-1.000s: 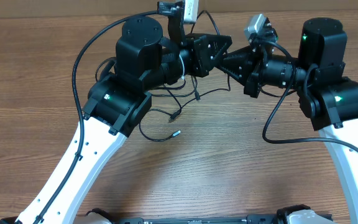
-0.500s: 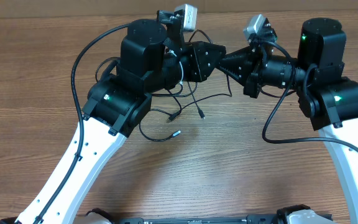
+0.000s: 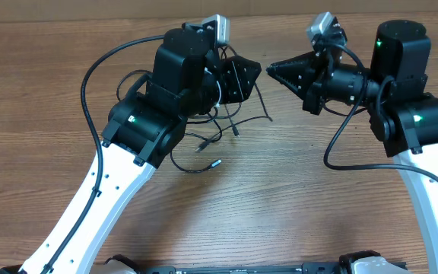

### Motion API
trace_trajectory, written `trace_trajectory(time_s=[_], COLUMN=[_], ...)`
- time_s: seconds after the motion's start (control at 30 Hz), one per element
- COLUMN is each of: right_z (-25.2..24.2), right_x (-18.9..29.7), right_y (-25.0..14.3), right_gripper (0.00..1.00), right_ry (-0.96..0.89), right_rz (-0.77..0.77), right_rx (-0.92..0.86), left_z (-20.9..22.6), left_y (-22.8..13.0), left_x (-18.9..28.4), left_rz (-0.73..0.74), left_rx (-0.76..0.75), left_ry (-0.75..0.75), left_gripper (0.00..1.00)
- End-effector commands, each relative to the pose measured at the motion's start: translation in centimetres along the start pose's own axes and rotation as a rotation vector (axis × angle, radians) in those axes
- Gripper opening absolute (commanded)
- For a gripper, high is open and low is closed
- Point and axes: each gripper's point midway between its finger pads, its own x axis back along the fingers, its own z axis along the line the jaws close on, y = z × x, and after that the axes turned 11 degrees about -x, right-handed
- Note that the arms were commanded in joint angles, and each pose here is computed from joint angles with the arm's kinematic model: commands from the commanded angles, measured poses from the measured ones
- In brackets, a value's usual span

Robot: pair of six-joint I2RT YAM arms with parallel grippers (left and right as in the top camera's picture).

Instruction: Untangle cables

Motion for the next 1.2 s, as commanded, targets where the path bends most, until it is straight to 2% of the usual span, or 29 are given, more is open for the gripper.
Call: trace_trajectory(time_s=[0.0, 0.07, 0.23, 0.27, 0.3, 0.47, 0.53, 0.6, 0.63, 0.7, 0.87, 0.9, 0.97, 1.0, 1.03, 1.07, 1.17], right_z=[0.9, 0.9, 0.9, 0.9, 0.8, 0.9, 1.0, 1.3, 1.3, 1.3, 2.0, 2.3, 2.6, 2.7, 2.9, 3.1, 3.4], right_x=[0.7, 0.7, 0.7, 0.7, 0.7, 0.7, 0.7, 0.7, 0.7, 0.7, 0.7, 0.8, 0.8, 0.8, 0.8, 0.8, 0.9], right_y=[1.4, 1.4, 1.4, 1.3, 1.2, 0.7, 0.2, -0.4, -0.5, -0.5, -0.5, -0.5, -0.5, -0.5, -0.5, -0.5, -0.5], right_gripper=[0.04, 0.04, 0.04, 0.07, 0.18, 0.48, 0.45, 0.35, 0.27, 0.04, 0.04, 0.15, 0.48, 0.6, 0.76, 0.84, 0.88], right_ry=[0.001, 0.0, 0.0, 0.001, 0.0, 0.003, 0.013, 0.031, 0.031, 0.031, 0.072, 0.084, 0.106, 0.111, 0.121, 0.132, 0.152], right_rz=[-0.034, -0.034, -0.032, -0.03, -0.026, -0.009, 0.008, 0.029, 0.03, 0.032, 0.029, 0.028, 0.028, 0.028, 0.027, 0.027, 0.027], right_rx=[0.027, 0.027, 0.025, 0.023, 0.021, 0.009, 0.031, 0.057, 0.055, 0.052, 0.055, 0.054, 0.054, 0.053, 0.053, 0.053, 0.053], left_z=[0.6, 0.6, 0.2, 0.1, 0.1, -0.4, -0.6, -0.8, -0.9, -1.2, -1.6, -1.6, -1.6, -1.6, -1.6, -1.6, -1.6], left_y=[0.4, 0.4, 1.2, 1.4, 1.5, 2.2, 2.5, 2.8, 3.0, 3.3, 3.9, 4.0, 4.0, 3.9, 3.9, 3.9, 3.9], left_x=[0.3, 0.3, 0.3, 0.3, 0.3, 0.4, 0.4, 0.5, 0.5, 0.5, 0.7, 0.7, 0.7, 0.6, 0.6, 0.7, 0.7], left_rz=[-0.021, -0.025, -0.057, -0.062, -0.067, -0.095, -0.109, -0.122, -0.128, -0.143, -0.168, -0.169, -0.169, -0.169, -0.169, -0.169, -0.169], left_rx=[-0.02, -0.02, -0.03, -0.031, -0.032, -0.04, -0.044, -0.047, -0.049, -0.054, -0.062, -0.062, -0.062, -0.062, -0.062, -0.062, -0.061], left_ry=[0.04, 0.042, 0.027, 0.023, 0.021, 0.003, -0.005, -0.014, -0.017, -0.027, -0.042, -0.042, -0.042, -0.042, -0.042, -0.043, -0.043], left_gripper=[0.16, 0.12, 0.12, 0.12, 0.12, 0.11, 0.1, 0.09, 0.08, 0.07, 0.06, 0.06, 0.06, 0.06, 0.05, 0.05, 0.04])
